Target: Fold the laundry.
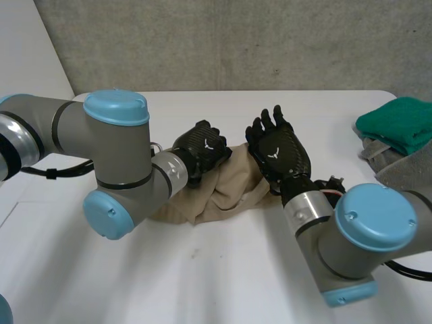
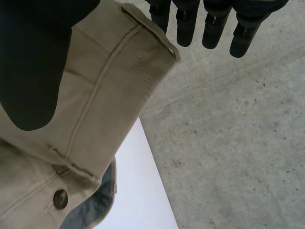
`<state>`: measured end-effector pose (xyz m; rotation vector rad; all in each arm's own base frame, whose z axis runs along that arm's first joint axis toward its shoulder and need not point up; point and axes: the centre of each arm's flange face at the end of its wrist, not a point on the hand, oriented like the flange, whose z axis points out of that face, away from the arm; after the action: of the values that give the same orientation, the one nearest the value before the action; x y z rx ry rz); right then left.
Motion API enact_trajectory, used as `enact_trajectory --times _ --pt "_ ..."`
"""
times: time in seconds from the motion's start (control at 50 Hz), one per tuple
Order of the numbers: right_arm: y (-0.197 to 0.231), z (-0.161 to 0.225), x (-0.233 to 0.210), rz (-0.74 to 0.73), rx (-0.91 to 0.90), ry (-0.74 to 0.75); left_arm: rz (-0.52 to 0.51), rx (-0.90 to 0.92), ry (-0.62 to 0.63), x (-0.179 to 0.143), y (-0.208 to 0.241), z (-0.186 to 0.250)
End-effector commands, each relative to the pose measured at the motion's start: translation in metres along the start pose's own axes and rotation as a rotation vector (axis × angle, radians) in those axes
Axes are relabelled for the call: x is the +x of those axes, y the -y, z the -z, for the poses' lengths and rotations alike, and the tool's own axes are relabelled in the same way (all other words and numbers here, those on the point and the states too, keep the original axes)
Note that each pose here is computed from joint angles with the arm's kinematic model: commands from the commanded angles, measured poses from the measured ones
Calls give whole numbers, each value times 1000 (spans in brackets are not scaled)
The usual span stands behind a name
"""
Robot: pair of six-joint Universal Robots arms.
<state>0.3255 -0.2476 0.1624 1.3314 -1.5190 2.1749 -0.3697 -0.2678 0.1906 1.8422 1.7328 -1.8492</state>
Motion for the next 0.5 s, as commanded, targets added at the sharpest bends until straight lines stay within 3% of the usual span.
enact_trajectory --times 0.02,0.22,0.5 --pt "-7 -14 -12 -49 -35 10 58 -22 63 -8 -1 1" --pt "-2 -10 -16 -121 -68 51 96 -41 120 -24 -6 10" --pt "-2 -13 -20 -108 -58 74 119 -58 36 -10 -29 3"
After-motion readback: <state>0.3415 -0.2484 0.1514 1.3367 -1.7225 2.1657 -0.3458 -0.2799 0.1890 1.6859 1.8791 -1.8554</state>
